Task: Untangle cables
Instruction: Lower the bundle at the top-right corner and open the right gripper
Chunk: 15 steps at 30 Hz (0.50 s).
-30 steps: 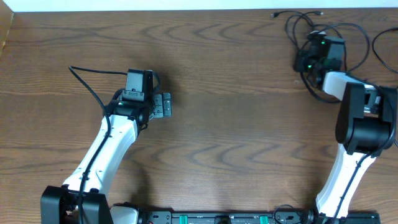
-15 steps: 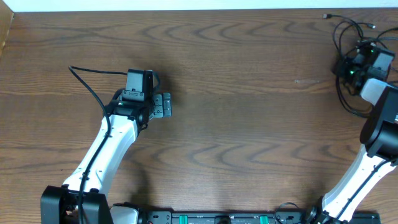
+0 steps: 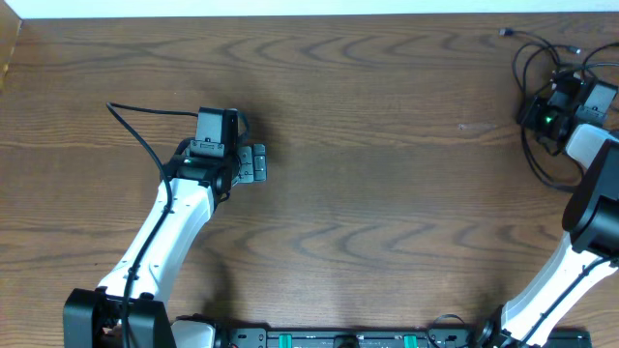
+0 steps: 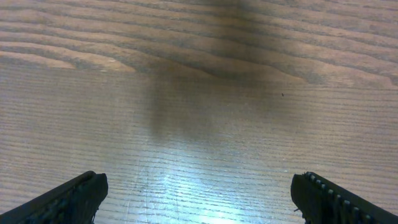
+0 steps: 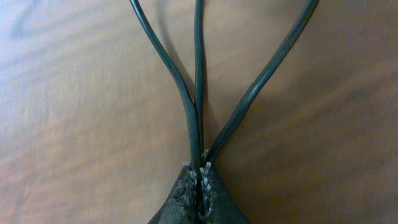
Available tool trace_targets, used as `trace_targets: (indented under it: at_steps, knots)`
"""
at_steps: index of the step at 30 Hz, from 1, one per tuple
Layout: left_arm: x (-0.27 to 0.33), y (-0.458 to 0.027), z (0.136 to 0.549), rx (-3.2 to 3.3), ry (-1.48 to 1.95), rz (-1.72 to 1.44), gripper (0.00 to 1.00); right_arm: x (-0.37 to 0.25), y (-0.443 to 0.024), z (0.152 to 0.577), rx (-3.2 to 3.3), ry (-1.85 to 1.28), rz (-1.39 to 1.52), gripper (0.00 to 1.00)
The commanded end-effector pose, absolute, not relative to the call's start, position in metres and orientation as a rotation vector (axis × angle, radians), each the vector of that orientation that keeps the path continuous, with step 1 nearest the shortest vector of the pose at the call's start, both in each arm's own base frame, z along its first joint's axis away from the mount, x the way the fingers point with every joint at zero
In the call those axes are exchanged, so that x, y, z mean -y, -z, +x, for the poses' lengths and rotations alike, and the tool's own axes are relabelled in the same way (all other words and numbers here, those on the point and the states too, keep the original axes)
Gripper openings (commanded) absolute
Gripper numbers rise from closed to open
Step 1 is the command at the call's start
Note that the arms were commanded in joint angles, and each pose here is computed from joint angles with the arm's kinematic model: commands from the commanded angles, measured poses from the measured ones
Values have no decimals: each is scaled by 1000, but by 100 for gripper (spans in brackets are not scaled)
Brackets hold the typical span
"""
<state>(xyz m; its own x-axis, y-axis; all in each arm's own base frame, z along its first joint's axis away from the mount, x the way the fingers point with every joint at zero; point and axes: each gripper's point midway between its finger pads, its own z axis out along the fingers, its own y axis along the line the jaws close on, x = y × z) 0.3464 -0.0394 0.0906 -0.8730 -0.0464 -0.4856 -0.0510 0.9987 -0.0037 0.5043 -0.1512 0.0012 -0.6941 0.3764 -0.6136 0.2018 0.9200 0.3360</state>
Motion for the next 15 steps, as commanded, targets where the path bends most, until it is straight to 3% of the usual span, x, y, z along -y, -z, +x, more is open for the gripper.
trace_targets:
  at_steps: [1, 10, 15]
  knots:
    - [35, -93, 348, -2626, -40, -59, 99, 134, 21, 483, -2456, -297, 382, 1]
    - [35, -93, 348, -2626, -40, -59, 99, 77, 17, 497, -2473, -343, 242, 1]
    - [35, -93, 348, -2626, -40, -59, 99, 86, 15, 503, -2459, -247, 305, 3]
